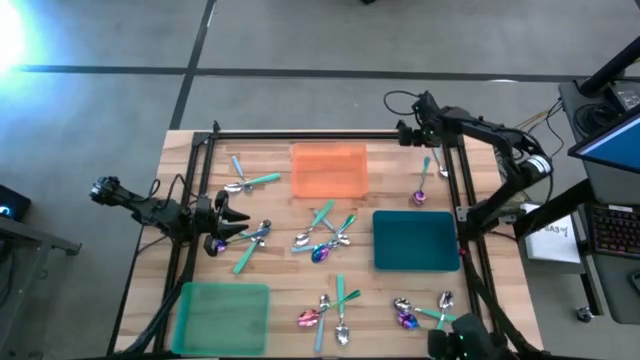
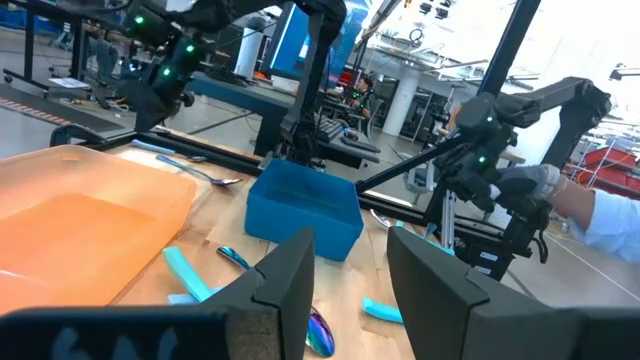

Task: Sort silverware by color (type)
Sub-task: Put the blue spoon into the orange bin

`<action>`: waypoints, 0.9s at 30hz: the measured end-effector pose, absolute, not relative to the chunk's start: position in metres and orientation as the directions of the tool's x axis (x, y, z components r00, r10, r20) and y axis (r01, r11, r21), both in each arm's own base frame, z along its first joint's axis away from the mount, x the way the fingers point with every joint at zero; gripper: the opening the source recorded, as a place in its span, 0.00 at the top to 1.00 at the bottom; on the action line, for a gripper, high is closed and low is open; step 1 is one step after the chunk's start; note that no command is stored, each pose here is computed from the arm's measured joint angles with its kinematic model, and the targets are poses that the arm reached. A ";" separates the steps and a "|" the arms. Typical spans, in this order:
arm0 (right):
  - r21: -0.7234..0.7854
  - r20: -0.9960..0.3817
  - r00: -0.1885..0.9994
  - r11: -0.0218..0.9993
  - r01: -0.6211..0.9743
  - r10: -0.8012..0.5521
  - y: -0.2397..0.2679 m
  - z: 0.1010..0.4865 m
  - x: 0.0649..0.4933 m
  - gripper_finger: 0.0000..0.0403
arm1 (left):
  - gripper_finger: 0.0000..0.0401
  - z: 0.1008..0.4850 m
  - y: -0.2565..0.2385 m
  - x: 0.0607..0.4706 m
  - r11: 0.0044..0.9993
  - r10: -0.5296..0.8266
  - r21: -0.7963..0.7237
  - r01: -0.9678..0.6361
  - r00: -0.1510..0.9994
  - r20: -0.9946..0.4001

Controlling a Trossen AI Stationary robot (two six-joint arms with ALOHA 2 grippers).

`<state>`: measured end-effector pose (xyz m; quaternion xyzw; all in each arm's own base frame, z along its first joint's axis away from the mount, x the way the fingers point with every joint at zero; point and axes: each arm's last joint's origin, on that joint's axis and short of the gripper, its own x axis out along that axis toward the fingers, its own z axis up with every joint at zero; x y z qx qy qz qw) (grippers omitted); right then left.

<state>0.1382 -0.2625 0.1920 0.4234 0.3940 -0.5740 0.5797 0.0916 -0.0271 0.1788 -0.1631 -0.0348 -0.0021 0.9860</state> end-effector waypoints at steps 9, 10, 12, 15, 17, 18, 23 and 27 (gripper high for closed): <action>-0.145 -0.978 -0.131 0.083 0.986 -0.163 -0.288 0.183 0.150 0.77 | 0.72 0.179 -0.027 0.092 0.947 0.008 -0.322 0.015 0.998 0.070; -0.165 -0.976 -0.149 0.094 0.982 -0.159 -0.291 0.182 0.151 0.77 | 0.72 0.179 -0.027 0.092 0.947 0.008 -0.321 0.015 0.998 0.070; -0.187 -0.975 -0.172 0.107 0.976 -0.138 -0.295 0.179 0.153 0.77 | 0.72 0.179 -0.027 0.092 0.947 0.007 -0.322 0.016 0.998 0.070; -0.215 -0.974 -0.203 0.140 0.966 -0.096 -0.300 0.179 0.153 0.77 | 0.72 0.179 -0.027 0.092 0.947 0.007 -0.322 0.015 0.998 0.070; -0.227 -0.973 -0.220 0.148 0.963 -0.066 -0.301 0.177 0.153 0.77 | 0.72 0.179 -0.027 0.092 0.947 0.008 -0.321 0.015 0.998 0.069; -0.232 -0.973 -0.225 0.149 0.961 -0.057 -0.303 0.177 0.154 0.77 | 0.72 0.179 -0.027 0.092 0.947 0.008 -0.322 0.015 0.998 0.070; -0.249 -0.968 -0.241 0.149 0.957 -0.067 -0.310 0.178 0.157 0.77 | 0.72 0.179 -0.027 0.092 0.947 0.007 -0.322 0.016 0.998 0.070; -0.248 -0.968 -0.240 0.144 0.958 -0.071 -0.317 0.180 0.158 0.77 | 0.72 0.179 -0.027 0.092 0.947 0.008 -0.322 0.015 0.998 0.069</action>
